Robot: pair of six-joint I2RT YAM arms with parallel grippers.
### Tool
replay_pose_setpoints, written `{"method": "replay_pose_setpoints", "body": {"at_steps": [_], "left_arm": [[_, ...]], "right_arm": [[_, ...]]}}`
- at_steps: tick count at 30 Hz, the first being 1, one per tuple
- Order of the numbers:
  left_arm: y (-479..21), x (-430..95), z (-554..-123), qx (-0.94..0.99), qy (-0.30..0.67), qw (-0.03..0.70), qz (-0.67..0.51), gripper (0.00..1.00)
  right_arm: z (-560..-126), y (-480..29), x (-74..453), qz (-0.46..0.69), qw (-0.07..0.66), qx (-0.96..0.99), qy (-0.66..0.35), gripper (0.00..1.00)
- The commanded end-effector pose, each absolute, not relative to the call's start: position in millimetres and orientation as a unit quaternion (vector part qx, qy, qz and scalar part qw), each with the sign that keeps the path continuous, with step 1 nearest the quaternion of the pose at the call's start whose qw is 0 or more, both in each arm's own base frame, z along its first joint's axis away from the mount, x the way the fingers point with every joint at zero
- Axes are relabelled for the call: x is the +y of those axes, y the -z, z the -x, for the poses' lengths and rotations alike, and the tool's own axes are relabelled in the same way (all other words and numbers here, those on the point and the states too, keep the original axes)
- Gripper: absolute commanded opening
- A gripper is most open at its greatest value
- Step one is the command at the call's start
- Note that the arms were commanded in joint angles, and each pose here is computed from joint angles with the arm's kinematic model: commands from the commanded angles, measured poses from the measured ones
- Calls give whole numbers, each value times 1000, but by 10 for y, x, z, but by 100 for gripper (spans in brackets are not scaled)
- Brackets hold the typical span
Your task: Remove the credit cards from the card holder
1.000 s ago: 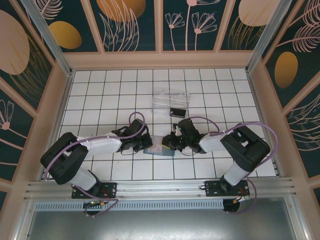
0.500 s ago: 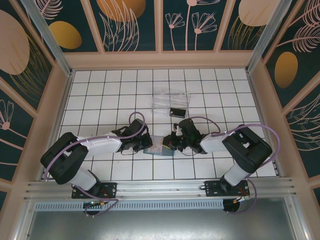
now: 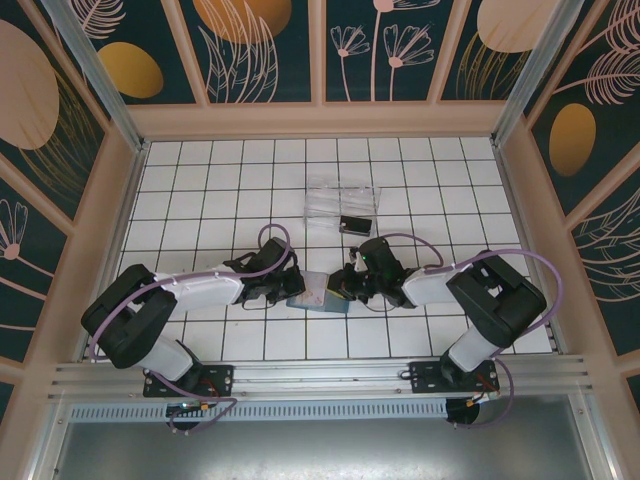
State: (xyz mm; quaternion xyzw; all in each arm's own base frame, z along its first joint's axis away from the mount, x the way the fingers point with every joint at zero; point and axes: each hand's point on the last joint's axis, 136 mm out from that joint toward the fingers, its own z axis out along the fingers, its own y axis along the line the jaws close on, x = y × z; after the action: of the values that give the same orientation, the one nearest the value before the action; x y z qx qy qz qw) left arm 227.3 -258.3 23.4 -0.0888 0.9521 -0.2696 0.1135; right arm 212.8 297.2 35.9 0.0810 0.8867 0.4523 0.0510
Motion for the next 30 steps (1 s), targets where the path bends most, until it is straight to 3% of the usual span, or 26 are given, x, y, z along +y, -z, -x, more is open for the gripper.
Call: {"method": "replay_pose_setpoints", "body": {"at_steps": [1, 20, 30], "left_arm": [[-99, -2482, -2195, 963, 236, 94, 94, 9], [-91, -2503, -2185, 963, 238, 88, 91, 9], [-98, -2505, -2187, 963, 238, 88, 90, 10]], "right_arm": [[-2144, -377, 2933, -82, 61, 886, -452, 11], [-2196, -365, 3058, -74, 50, 879, -469, 14], [-2207, -381, 3078, -72, 51, 877, -473, 8]]}}
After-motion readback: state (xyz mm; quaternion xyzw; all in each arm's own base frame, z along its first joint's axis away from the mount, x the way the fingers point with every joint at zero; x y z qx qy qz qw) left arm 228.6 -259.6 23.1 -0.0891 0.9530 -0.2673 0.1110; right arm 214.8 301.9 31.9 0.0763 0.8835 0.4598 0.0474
